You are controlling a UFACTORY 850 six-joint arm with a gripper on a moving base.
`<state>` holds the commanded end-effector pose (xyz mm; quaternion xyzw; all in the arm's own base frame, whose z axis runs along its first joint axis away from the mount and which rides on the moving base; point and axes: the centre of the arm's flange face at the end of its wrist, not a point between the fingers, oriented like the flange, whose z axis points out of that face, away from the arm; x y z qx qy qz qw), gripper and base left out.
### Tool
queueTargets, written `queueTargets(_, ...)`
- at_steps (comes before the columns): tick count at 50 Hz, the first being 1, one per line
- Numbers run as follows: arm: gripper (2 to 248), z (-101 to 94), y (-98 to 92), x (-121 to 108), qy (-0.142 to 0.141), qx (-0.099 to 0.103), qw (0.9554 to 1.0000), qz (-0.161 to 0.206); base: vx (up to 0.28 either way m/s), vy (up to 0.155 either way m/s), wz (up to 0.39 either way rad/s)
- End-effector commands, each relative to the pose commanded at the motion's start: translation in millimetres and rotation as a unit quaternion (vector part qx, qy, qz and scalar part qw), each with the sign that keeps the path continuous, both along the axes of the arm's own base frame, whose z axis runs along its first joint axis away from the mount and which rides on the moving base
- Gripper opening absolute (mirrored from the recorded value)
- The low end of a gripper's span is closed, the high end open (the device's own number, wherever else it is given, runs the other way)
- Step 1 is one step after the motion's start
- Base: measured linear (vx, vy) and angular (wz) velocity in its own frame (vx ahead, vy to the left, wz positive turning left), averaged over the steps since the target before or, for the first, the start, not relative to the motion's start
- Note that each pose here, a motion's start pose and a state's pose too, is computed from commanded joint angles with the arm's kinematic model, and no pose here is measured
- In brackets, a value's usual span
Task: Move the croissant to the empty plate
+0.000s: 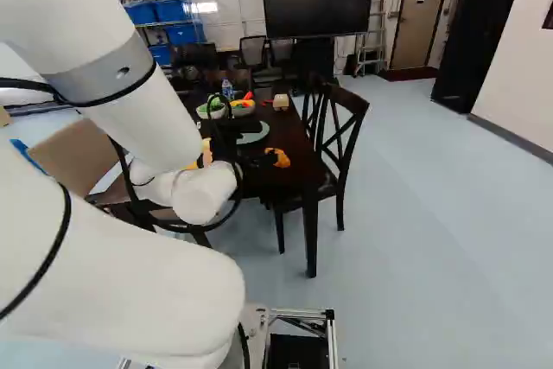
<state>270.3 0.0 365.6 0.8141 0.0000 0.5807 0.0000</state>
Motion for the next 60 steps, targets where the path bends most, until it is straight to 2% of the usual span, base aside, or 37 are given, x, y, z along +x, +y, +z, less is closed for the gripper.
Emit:
queueTargets(10,247,0.0,0.0,0.0,0.000,0.000,1.0000,0.000,0.112,-0.001,-0.025)
queueTargets(26,247,-0.1,0.0,0.0,0.001,0.000,1.0000,0.000,-0.002,0.000,0.001)
queueTargets(60,247,15.5,-7.4,18.7,0.033,0.000,0.9994,-0.013,0.000,0.000,0.000)
